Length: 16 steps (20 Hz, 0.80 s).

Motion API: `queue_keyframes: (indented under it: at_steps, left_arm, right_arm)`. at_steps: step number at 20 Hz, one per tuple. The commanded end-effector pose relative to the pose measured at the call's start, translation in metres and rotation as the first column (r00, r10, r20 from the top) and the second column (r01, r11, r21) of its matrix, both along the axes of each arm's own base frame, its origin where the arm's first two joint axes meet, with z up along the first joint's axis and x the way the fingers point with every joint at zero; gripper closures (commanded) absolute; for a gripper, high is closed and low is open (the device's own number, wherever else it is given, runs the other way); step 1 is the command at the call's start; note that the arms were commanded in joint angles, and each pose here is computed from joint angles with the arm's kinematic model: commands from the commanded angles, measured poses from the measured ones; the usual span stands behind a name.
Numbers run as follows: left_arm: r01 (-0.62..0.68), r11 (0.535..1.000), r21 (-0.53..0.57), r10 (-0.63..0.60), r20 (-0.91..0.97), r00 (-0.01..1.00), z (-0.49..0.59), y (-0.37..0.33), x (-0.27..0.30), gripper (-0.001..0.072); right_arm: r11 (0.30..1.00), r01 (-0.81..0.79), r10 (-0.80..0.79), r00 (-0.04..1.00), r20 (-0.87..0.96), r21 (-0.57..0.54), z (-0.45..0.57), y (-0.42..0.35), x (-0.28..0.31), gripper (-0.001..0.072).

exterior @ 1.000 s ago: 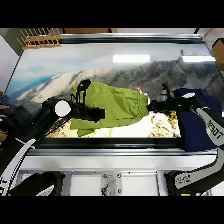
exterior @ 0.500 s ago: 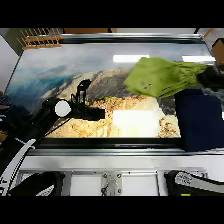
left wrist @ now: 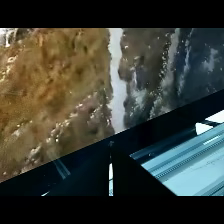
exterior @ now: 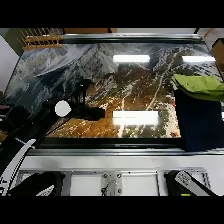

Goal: Fold the clothes and pants, and hang the long-sleeved shirts on hangers.

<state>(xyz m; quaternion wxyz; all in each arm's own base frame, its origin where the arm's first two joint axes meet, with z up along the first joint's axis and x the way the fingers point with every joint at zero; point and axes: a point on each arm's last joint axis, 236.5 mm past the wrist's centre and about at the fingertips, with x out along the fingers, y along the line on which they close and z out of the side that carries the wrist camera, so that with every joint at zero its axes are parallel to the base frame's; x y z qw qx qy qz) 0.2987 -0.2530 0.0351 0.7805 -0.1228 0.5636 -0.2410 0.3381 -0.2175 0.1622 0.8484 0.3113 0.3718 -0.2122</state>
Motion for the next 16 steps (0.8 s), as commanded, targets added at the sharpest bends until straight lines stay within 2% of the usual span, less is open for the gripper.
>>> queue_keyframes:
  at_steps: [1,4,8,14,15,16]
  left_arm:
    - [0.000,1.000,0.001,0.000,0.001,1.000,0.000,0.000,0.000,0.0702]
    - [0.000,1.000,0.001,0.000,0.001,1.000,0.000,0.000,0.000,0.0702]
    - [0.001,1.000,0.001,-0.001,-0.001,1.000,0.000,0.000,0.000,0.0701]
    - [0.002,1.000,0.002,-0.002,-0.002,1.000,0.000,0.000,-0.001,0.0701]
    - [0.002,1.000,0.002,-0.002,-0.002,1.000,0.000,0.000,-0.001,0.0701]
    - [0.002,1.000,0.002,-0.002,-0.002,1.000,0.000,0.000,-0.001,0.0702]
  right_arm:
    - [0.992,0.105,-0.120,0.965,-0.231,-0.076,-0.027,-0.015,-0.065,0.0685]
    - [0.990,0.123,-0.142,0.927,-0.347,-0.075,-0.068,-0.008,-0.099,0.0685]
    - [0.992,0.122,-0.117,0.887,-0.446,-0.017,-0.128,0.008,-0.122,0.0684]
    - [0.992,0.123,-0.116,0.884,-0.453,-0.014,-0.154,0.010,-0.125,0.0671]
    - [0.993,0.113,-0.109,0.884,-0.454,-0.018,-0.154,0.010,-0.125,0.0628]
    - [0.997,0.076,-0.081,0.883,-0.462,-0.029,-0.154,0.009,-0.126,0.0319]
